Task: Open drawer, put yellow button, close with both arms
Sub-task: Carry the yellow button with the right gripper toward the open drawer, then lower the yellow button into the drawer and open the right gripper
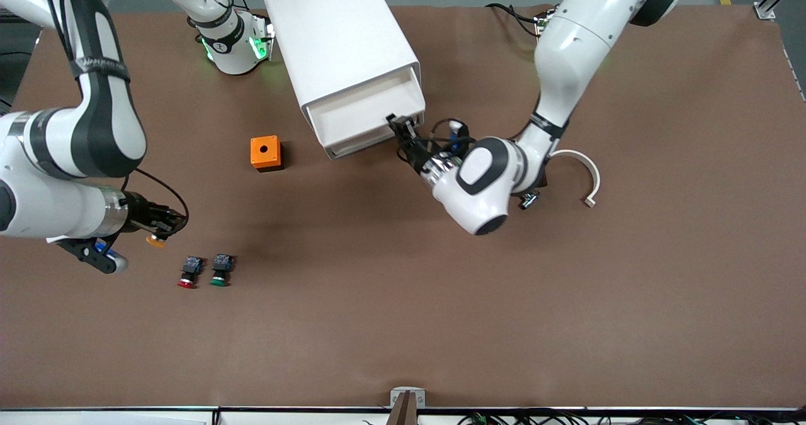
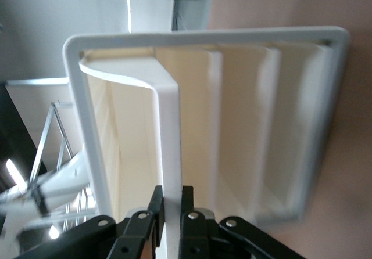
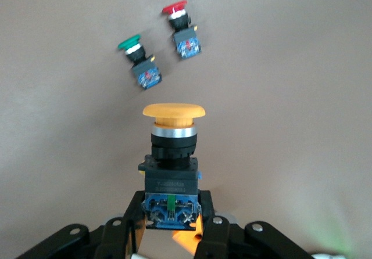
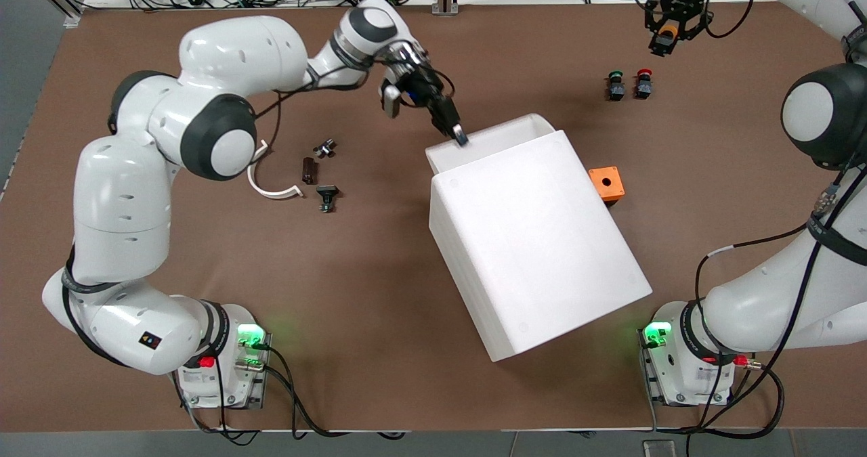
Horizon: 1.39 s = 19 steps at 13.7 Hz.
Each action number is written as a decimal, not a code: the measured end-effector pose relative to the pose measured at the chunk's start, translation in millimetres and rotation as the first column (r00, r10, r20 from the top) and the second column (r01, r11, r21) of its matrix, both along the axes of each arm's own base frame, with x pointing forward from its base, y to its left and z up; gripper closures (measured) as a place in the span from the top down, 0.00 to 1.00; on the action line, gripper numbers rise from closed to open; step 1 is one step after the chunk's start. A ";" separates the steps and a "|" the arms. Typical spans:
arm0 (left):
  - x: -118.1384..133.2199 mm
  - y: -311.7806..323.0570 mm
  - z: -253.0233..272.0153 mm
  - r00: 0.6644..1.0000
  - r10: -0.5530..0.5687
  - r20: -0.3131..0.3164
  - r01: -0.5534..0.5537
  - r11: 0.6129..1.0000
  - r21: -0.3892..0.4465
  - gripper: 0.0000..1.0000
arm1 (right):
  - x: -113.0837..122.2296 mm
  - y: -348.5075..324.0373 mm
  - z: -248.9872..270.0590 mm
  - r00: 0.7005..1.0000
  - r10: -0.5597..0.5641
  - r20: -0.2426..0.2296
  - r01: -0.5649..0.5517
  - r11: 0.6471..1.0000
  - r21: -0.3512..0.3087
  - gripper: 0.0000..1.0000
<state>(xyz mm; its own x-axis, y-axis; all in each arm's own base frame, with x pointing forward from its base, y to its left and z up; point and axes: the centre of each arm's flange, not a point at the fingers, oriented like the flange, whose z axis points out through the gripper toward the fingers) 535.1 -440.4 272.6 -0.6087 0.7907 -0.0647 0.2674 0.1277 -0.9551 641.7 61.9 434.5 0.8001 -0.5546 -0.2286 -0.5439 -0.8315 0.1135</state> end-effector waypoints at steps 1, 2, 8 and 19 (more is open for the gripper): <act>17.7 16.1 3.7 0.999 0.034 0.022 -0.033 0.999 -0.014 0.14 | -5.8 21.3 10.6 0.999 -0.051 0.001 0.051 0.999 -0.016 0.41; 28.6 27.2 4.9 0.998 0.054 0.034 -0.053 0.998 -0.024 0.14 | -12.1 44.8 19.3 0.994 -0.110 -0.001 0.110 0.994 -0.016 0.41; 37.6 31.1 4.4 0.996 0.071 0.062 -0.069 0.997 -0.042 0.17 | -54.4 171.8 64.3 0.900 -0.435 -0.013 0.435 0.900 0.006 0.41; 82.4 101.7 25.0 0.961 0.015 0.277 -0.024 0.999 0.029 1.00 | -153.7 378.7 29.9 0.720 -0.692 0.048 0.690 0.722 0.052 0.41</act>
<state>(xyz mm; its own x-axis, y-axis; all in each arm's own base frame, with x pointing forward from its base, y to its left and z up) 617.5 -338.6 297.5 -0.5861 0.7831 -0.2078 0.5175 0.1645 -0.8397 488.0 440.5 464.4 0.2093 -0.9532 -0.2183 -0.9736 -0.2239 0.0443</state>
